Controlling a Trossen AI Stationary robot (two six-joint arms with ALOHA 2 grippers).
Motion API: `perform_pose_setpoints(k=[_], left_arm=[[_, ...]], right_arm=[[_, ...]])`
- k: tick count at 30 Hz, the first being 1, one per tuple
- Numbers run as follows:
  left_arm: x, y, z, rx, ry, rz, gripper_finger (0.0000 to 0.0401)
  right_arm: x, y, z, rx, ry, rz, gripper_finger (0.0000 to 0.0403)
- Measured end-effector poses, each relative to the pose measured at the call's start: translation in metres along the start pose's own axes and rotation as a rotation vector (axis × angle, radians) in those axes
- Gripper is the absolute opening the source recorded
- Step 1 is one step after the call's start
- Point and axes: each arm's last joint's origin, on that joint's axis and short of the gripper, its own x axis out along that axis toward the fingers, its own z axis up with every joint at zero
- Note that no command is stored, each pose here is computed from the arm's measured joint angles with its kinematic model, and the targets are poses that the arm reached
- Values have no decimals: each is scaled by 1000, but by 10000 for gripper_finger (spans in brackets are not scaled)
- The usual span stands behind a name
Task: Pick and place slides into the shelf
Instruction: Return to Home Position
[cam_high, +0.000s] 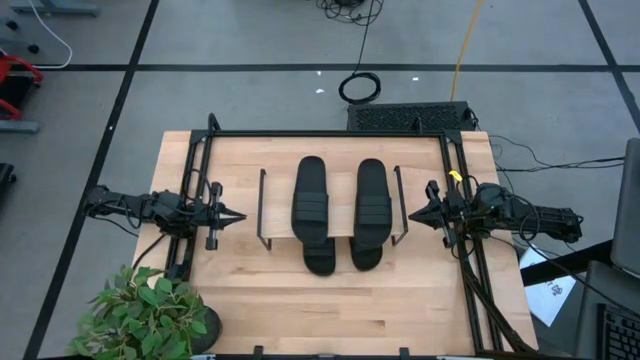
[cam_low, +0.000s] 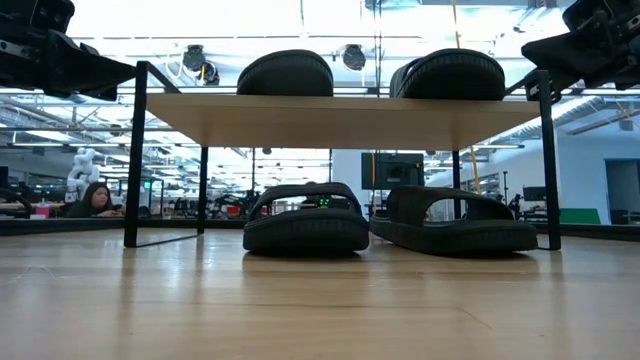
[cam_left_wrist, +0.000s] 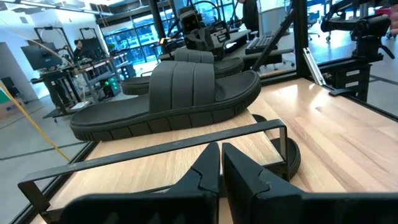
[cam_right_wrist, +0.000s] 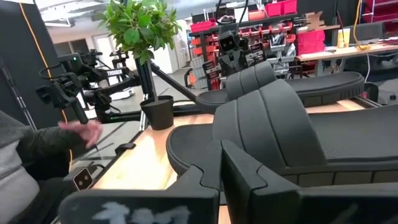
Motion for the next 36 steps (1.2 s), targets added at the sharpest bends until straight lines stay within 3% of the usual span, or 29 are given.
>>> perform_pose_setpoints(k=[8, 18, 28, 36], left_arm=[[0, 0, 0, 0, 0, 0, 1], [0, 0, 0, 0, 0, 0, 20], [0, 0, 0, 0, 0, 1, 1], [0, 0, 0, 1, 0, 1, 20]], right_arm=[[0, 0, 0, -7, 0, -1, 0], [0, 0, 0, -7, 0, -1, 0], [0, 0, 0, -7, 0, -1, 0], [0, 0, 0, -7, 0, -1, 0]])
